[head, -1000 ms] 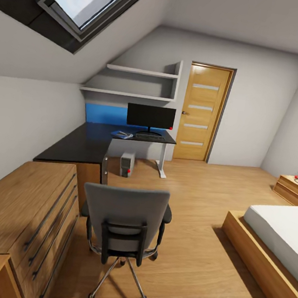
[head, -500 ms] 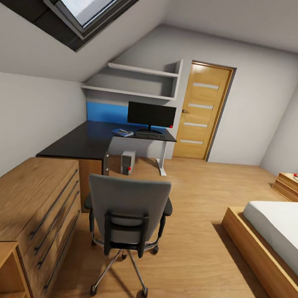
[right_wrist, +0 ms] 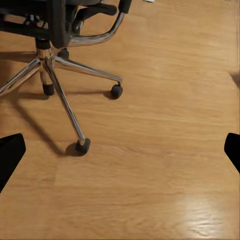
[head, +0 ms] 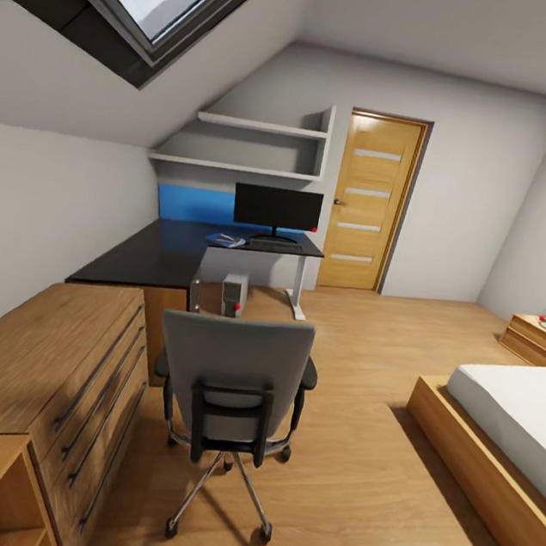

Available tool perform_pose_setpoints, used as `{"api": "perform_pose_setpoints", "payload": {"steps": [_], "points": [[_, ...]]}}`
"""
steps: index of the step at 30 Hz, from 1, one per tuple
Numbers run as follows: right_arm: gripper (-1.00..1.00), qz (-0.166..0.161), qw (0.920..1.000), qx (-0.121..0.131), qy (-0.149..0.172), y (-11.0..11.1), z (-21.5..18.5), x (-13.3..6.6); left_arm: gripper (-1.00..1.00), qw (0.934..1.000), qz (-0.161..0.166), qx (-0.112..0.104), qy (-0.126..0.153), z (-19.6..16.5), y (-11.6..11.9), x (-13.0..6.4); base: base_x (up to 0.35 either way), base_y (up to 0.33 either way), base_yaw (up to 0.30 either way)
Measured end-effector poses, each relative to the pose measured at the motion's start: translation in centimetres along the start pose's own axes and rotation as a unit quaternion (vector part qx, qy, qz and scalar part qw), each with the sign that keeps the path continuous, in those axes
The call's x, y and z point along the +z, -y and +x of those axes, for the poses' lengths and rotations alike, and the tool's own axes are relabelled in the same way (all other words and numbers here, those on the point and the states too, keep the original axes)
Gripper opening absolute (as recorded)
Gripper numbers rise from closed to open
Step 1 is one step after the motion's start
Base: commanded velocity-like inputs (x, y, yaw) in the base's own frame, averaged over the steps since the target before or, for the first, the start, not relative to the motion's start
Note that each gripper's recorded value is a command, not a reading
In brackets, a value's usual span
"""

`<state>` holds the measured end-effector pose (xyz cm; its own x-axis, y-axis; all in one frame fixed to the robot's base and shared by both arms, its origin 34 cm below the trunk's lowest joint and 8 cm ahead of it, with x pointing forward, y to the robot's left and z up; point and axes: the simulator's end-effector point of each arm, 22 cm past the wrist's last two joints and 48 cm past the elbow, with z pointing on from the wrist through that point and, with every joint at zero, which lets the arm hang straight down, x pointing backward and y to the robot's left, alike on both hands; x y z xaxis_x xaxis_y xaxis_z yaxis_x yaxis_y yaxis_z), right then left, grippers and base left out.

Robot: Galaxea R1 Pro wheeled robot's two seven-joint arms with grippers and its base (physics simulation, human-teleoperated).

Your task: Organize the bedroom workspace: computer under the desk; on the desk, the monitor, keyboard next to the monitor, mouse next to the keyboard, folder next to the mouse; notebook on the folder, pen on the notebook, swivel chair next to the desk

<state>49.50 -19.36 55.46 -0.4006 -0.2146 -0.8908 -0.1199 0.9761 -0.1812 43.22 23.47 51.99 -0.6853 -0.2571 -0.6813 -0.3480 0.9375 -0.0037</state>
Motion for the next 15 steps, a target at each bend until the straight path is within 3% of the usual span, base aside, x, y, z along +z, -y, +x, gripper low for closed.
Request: {"api": "perform_pose_setpoints", "payload": {"steps": [1,5,8,12,14,15], "points": [[1.00,0.009,1.0000,-0.001,0.001,0.7,-1.8,2.2,1.00,1.0000,-0.008,0.001,0.001,-2.3,0.8,1.1,0.000,0.000,0.000],[1.00,0.027,0.9996,0.000,0.002,1.9,-4.8,6.0,1.00,0.9999,-0.010,0.008,-0.003,-5.0,2.3,3.0,0.000,0.000,0.000],[1.00,0.039,0.9991,0.010,-0.015,3.0,-6.9,9.0,1.00,0.9998,-0.010,0.015,-0.007,-7.6,3.5,4.6,0.000,0.000,0.000],[1.00,0.040,0.9970,0.035,-0.057,3.7,-9.0,12.3,1.00,0.9997,-0.010,0.021,0.002,-11.8,4.9,6.8,0.000,0.000,0.000],[1.00,0.033,0.9942,0.054,-0.088,3.8,-9.7,13.7,1.00,0.9996,-0.014,0.026,0.001,-13.4,5.4,7.9,0.000,0.000,0.000],[1.00,0.023,0.9900,0.071,-0.119,3.6,-10.4,14.7,1.00,0.9994,-0.016,0.030,0.001,-15.3,5.8,8.7,0.000,0.000,0.000]]}}
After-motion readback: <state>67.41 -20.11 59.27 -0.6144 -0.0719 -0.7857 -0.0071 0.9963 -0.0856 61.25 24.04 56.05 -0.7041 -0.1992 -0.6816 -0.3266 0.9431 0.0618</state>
